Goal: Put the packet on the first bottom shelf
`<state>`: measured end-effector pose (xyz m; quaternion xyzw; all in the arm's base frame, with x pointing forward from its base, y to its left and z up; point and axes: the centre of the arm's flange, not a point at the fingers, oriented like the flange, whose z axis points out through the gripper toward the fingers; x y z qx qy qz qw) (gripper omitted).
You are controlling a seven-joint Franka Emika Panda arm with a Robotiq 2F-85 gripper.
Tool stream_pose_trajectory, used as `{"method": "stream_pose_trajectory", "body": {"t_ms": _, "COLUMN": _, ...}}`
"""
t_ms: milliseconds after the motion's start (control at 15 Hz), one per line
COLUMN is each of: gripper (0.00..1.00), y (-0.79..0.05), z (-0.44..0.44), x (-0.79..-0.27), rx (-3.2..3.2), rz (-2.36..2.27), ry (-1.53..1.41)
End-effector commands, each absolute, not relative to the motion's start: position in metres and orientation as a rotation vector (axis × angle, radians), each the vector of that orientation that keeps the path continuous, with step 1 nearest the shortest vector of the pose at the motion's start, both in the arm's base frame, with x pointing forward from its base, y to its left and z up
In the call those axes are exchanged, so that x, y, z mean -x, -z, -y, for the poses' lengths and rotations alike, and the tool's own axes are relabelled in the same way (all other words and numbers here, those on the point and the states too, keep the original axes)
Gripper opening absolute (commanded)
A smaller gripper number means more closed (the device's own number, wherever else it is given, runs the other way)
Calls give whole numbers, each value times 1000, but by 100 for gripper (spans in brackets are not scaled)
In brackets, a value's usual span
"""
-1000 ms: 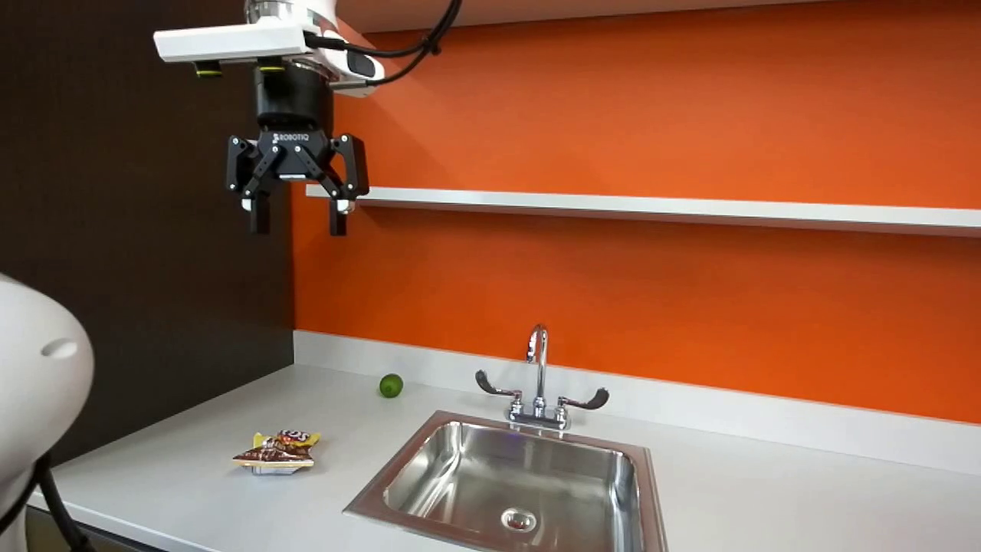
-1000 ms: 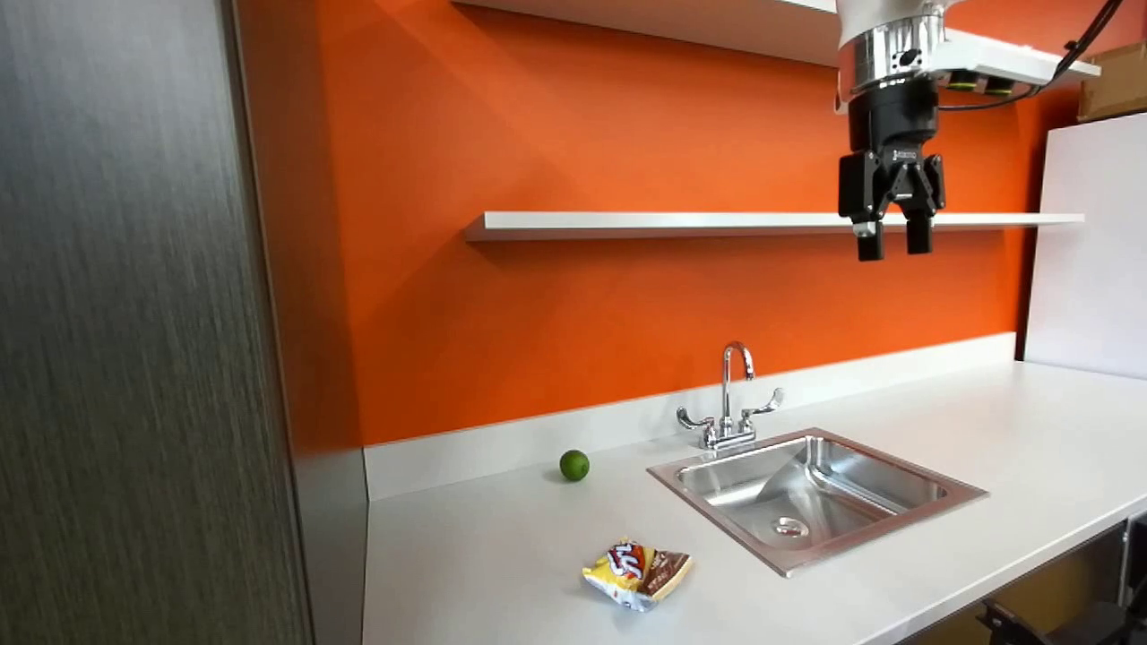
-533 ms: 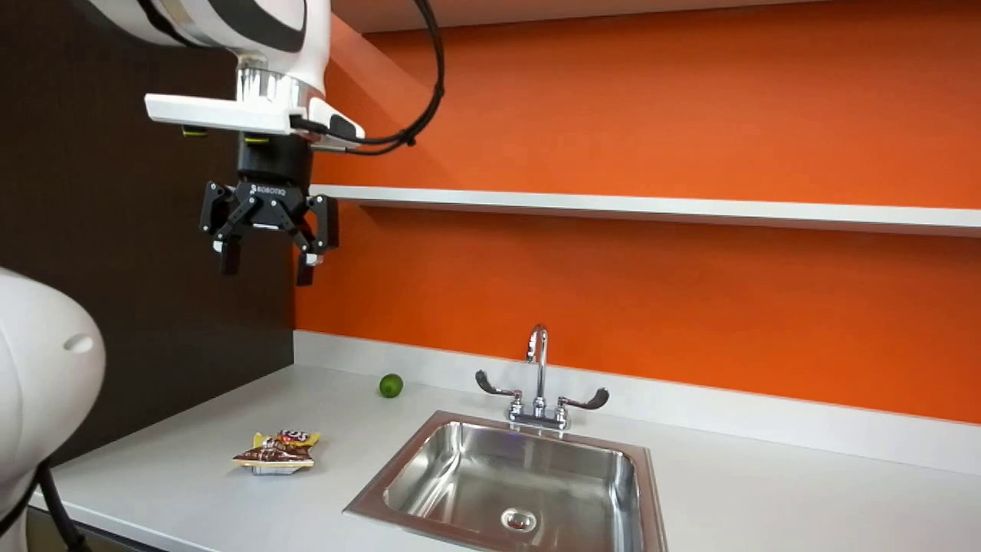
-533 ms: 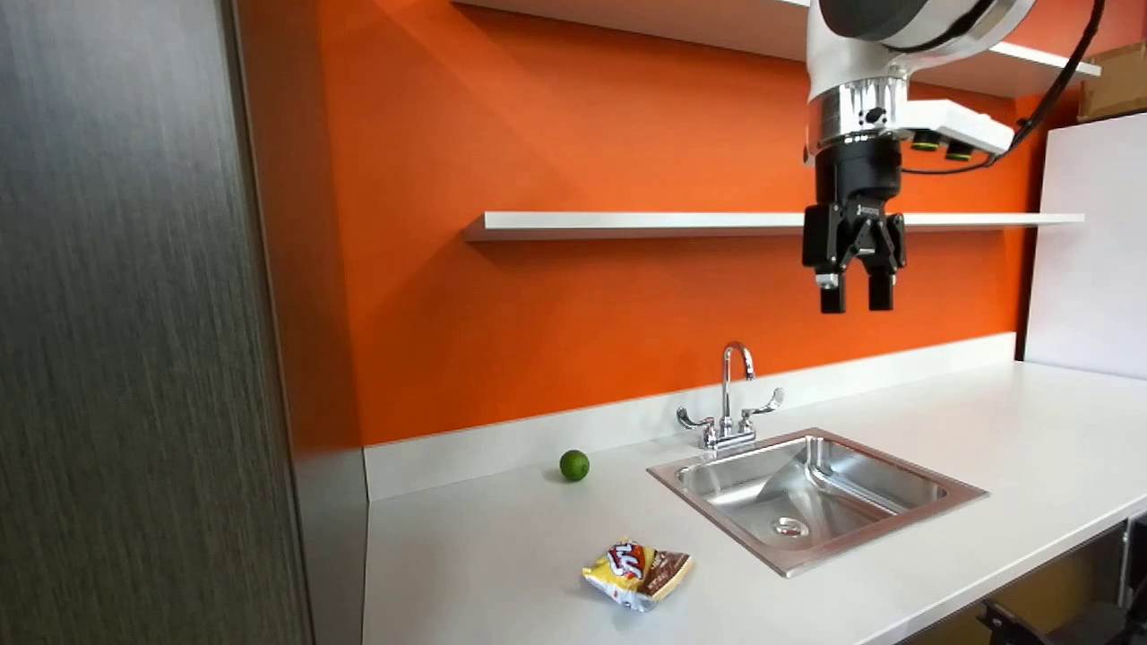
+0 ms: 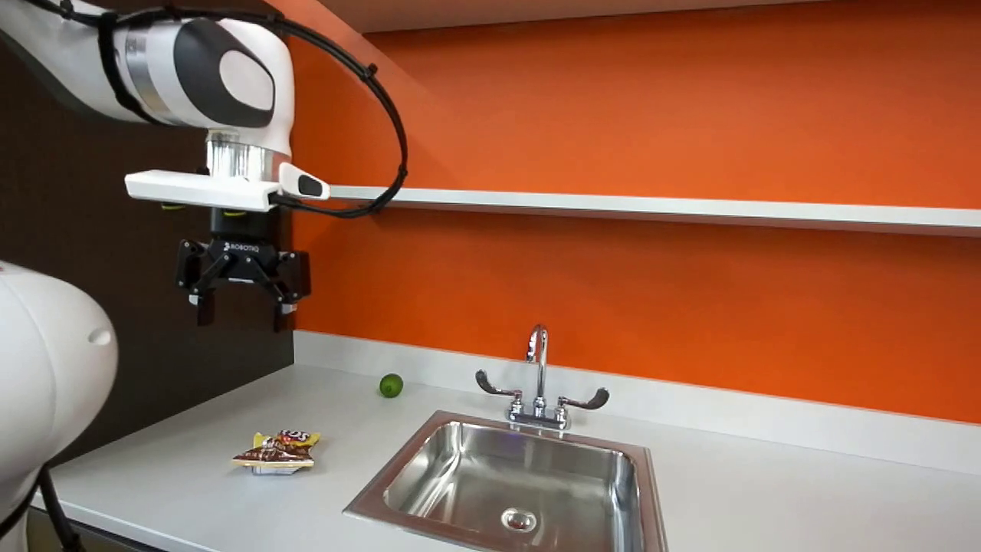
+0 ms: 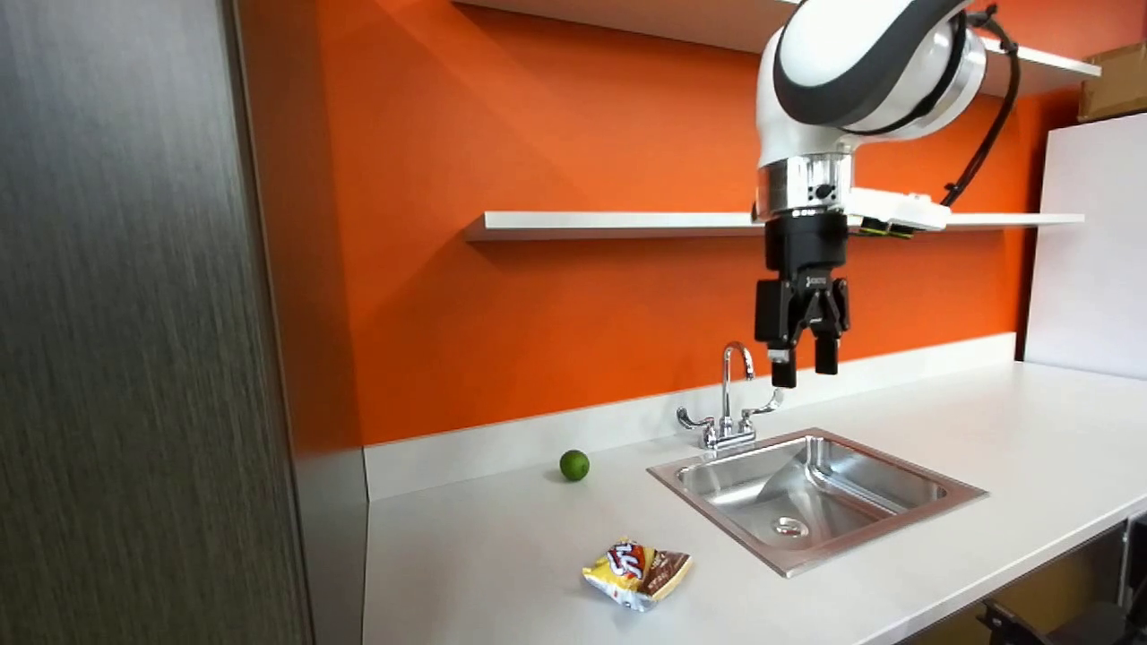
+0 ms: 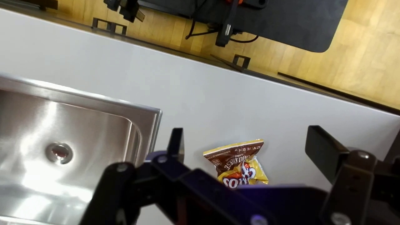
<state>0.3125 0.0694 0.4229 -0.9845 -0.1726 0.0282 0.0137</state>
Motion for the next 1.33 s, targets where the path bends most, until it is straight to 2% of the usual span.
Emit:
{"method": "stream_pose_trajectory", "body": {"t_ms": 0, "gripper": 100, "y": -381, "z": -96, "x": -328, "rx": 3085, "rz": 592, "ry": -45}}
{"method": "stream_pose_trajectory", "body": {"t_ms": 667, "gripper": 100, "y": -301, "z": -118, "x": -381, "rx": 3102, "rz": 619, "ry": 43}}
{"method": "stream_pose_trajectory", "body": {"t_ms": 1267, "gripper": 100, "y": -257, "z": -154, "x": -416, "rx": 3105, "rz": 674, "ry": -6}}
